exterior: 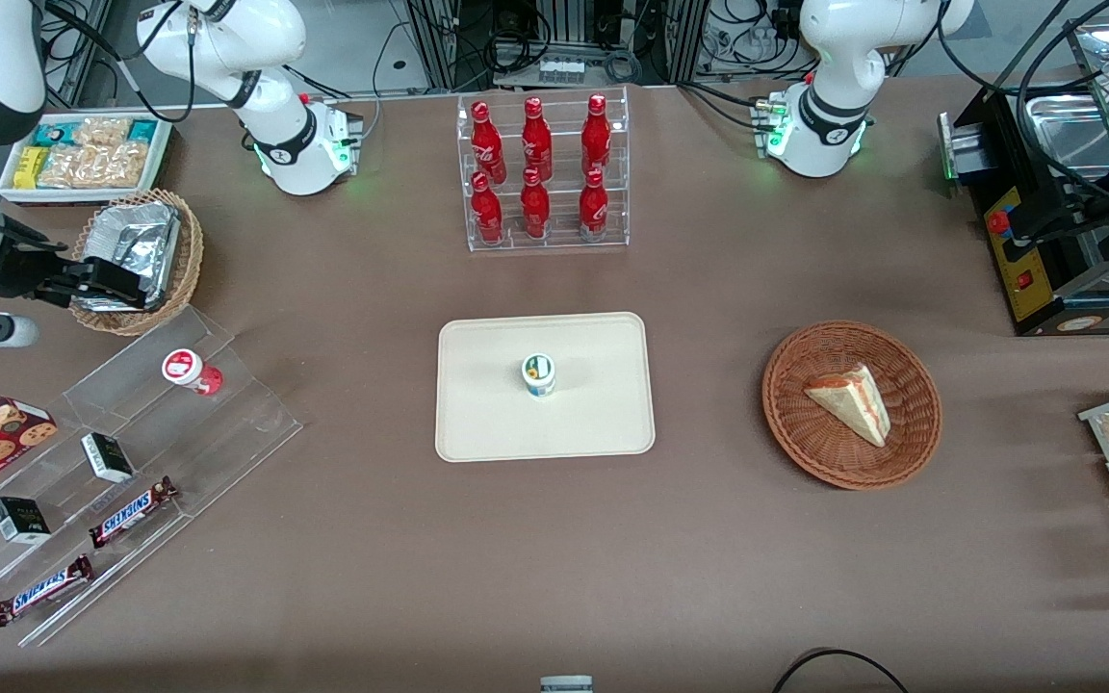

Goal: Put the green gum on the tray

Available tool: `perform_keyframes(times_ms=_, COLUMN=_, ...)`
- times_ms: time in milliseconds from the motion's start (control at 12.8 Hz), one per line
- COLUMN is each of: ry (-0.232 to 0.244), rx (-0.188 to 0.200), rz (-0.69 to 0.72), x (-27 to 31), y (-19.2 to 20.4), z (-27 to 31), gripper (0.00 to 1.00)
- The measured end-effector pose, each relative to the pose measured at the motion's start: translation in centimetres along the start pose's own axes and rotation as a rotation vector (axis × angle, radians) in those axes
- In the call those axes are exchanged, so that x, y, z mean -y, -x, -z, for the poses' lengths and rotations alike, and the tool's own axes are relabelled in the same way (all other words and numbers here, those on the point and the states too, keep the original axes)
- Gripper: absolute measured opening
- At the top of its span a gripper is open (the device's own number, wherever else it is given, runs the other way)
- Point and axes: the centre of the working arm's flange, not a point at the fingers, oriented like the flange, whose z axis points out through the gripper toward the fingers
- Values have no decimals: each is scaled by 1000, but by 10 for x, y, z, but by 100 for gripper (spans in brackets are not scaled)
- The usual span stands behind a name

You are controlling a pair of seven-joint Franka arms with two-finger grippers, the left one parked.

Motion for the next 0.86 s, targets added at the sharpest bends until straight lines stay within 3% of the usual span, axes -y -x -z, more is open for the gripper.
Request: perform_keyframes(times_ms=861, ry=-5, rx=3, rz=-61, x=-31, y=-12, z=-4, gripper=100)
